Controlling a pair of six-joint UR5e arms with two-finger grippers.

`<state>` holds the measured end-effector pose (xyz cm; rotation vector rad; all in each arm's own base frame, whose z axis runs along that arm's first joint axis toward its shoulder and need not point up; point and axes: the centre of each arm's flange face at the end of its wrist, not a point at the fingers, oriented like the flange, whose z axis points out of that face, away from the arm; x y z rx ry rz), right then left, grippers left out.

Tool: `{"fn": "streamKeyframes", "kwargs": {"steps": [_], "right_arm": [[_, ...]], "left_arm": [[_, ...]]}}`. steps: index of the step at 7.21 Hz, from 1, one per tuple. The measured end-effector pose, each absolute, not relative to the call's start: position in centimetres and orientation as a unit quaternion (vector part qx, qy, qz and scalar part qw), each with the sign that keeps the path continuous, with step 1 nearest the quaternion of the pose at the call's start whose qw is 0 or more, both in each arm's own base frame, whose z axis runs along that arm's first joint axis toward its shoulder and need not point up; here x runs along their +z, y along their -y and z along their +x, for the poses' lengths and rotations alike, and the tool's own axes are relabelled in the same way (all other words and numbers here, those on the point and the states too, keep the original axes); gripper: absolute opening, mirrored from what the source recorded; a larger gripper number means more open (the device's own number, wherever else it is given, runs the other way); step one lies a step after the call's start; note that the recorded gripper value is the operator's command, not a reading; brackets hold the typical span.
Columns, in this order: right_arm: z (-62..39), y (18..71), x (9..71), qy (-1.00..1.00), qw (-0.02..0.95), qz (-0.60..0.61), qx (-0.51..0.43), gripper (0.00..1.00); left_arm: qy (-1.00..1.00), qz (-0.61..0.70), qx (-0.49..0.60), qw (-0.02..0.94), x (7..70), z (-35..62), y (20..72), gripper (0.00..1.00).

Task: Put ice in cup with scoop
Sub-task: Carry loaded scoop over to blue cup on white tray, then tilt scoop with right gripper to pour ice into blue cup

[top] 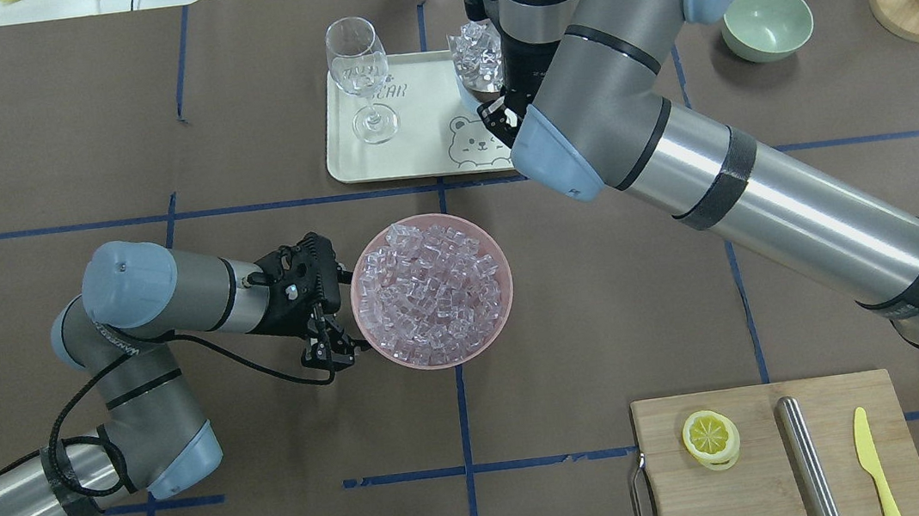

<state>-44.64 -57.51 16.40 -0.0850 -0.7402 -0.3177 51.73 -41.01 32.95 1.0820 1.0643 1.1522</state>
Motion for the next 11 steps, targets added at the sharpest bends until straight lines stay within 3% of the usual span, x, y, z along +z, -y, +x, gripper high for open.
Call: {"fn": "streamKeyframes", "kwargs": {"steps": [11], "right_arm": [[-46.1,61.1,16.7,0.337,0.912,-0.149,-0.182,0.0]], "left_arm": [[-0.455,0.459,0.495,0.58,33.4,52.0,40.7,1.0]]}}
